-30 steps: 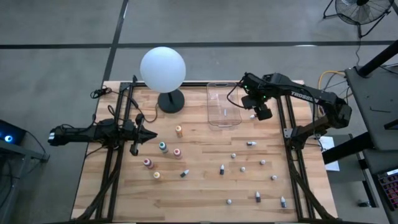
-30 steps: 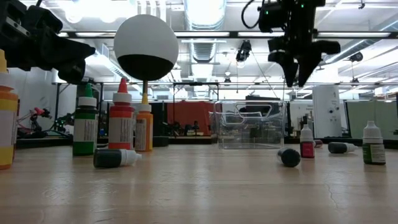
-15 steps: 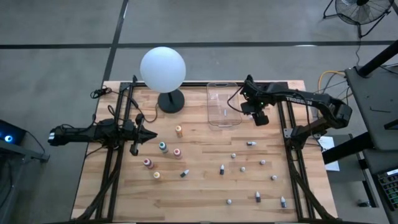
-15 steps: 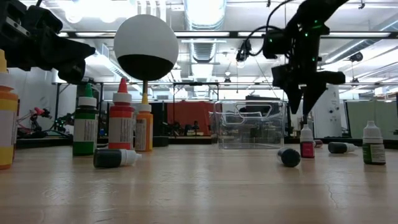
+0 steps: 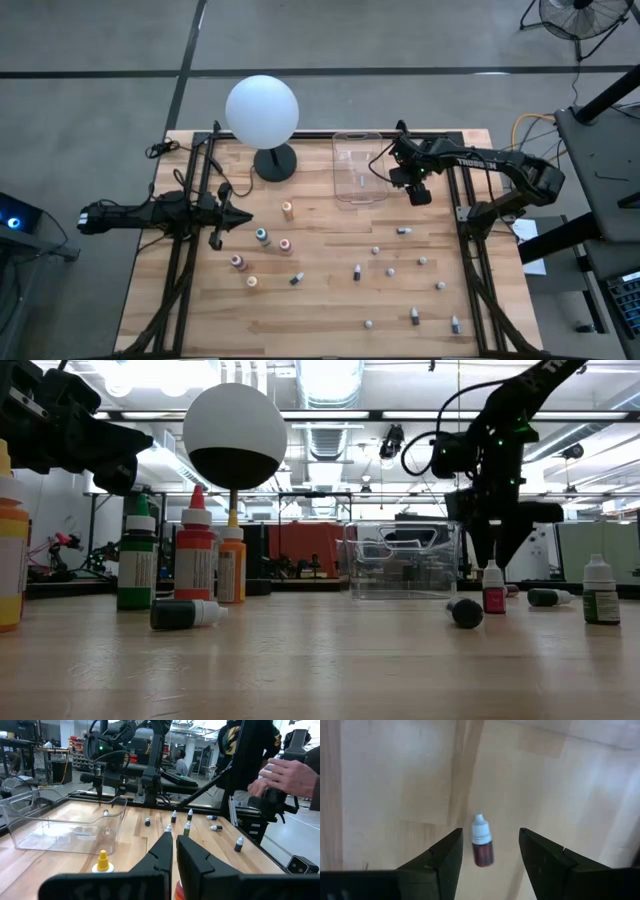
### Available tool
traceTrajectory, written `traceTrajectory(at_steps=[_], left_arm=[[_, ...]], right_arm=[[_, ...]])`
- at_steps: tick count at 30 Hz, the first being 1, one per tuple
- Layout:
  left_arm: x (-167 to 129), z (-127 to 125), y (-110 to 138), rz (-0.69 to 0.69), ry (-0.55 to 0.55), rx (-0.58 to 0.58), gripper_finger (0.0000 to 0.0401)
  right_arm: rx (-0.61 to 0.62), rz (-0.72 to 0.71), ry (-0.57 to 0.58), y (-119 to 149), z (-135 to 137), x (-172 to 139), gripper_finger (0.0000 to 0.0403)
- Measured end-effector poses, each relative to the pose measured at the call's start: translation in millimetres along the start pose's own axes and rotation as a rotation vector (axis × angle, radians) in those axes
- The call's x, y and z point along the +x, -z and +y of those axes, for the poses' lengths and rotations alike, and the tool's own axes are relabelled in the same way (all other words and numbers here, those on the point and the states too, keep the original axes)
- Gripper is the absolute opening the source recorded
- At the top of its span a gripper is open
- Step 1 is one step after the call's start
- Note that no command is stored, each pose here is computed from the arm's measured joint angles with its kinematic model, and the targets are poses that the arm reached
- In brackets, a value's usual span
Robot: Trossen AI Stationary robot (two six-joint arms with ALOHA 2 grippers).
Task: Pick & Place food coloring
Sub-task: Put the small orange food coloring bottle into the transparent bin
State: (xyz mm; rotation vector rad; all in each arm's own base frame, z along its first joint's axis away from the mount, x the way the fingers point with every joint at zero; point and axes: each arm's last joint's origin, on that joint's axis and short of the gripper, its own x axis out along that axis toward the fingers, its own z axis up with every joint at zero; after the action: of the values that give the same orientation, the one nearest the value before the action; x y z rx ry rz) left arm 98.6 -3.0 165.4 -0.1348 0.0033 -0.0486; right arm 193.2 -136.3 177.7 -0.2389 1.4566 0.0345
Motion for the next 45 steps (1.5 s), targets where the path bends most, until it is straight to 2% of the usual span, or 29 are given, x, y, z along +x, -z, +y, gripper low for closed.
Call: traceTrajectory(at_steps=[8,21,45], left_arm=[[0.0,0.0,0.0,0.000,0.000,0.000,0.0000],[0.0,0.0,0.1,0.000,0.000,0.000,0.0000],[0.0,0.0,0.1,0.000,0.000,0.000,0.0000]], right_arm=[[0.012,0.019,-0.031,-1.3,-3.4,13.4,0.0187],[-0.088,0.004,-0.013,5.0,1.3,28.0,0.0187],[-0.071,0.019,-0.023,11.5,1.0,36.0,0.0187]])
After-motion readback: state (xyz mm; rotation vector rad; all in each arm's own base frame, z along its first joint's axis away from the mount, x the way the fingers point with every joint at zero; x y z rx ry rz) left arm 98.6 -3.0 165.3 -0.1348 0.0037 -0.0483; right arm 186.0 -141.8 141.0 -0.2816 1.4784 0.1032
